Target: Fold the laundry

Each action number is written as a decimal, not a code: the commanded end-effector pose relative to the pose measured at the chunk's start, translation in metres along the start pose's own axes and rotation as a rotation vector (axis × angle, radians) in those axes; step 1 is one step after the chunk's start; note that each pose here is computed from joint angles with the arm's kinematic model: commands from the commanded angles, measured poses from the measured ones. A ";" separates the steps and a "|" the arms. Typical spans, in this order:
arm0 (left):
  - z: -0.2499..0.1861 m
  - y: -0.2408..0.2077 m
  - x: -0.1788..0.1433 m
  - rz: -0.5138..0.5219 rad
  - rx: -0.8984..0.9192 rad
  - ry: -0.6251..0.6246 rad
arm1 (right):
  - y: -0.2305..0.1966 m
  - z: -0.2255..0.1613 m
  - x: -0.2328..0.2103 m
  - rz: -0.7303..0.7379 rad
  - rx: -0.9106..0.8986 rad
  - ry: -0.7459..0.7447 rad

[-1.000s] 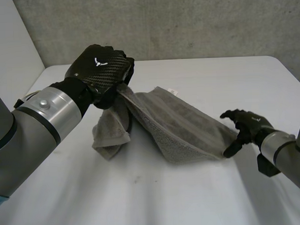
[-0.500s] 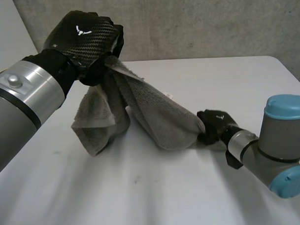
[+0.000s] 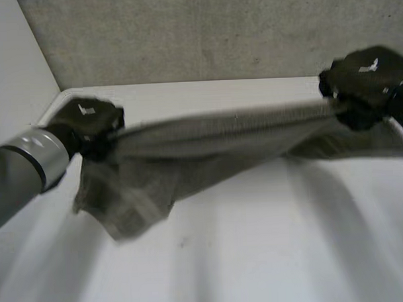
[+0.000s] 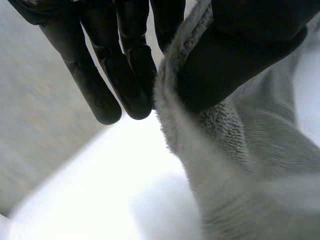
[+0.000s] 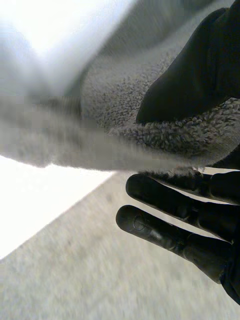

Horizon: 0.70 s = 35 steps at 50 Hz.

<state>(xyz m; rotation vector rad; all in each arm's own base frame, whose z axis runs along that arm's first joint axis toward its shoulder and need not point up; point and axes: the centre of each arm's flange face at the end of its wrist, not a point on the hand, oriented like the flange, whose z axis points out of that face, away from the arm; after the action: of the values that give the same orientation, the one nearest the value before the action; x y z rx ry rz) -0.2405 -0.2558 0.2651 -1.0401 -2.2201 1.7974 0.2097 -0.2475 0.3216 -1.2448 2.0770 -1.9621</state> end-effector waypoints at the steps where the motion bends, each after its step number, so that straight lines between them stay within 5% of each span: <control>1: 0.019 0.053 0.027 0.046 -0.269 0.207 | 0.032 0.012 -0.026 -0.121 -0.206 -0.206; 7: 0.039 0.054 0.023 0.197 -0.258 0.221 | 0.043 0.035 -0.027 -0.179 -0.261 -0.225; 11: 0.073 0.024 0.003 0.254 -0.107 0.121 | 0.040 0.061 -0.018 -0.217 -0.238 -0.151; 16: 0.099 -0.054 -0.038 0.280 0.241 -0.137 | 0.004 0.106 0.014 -0.322 -0.042 0.130; 18: 0.100 -0.087 -0.052 0.287 0.397 -0.238 | -0.036 0.128 0.057 -0.374 0.167 0.443; 23: 0.078 -0.161 -0.080 0.315 0.791 -0.490 | -0.093 0.119 0.091 -0.405 0.499 0.773; 28: 0.063 -0.173 -0.079 0.306 0.864 -0.535 | -0.098 0.107 0.085 -0.434 0.585 0.780; 35: 0.087 -0.092 -0.055 0.229 0.585 -0.371 | -0.041 0.115 0.041 -0.435 0.443 0.545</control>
<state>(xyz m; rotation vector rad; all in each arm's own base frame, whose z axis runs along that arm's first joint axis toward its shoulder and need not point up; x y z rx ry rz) -0.2862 -0.3654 0.4153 -0.7771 -1.2211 2.9656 0.2595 -0.3728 0.4194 -0.9399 1.2238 -3.3128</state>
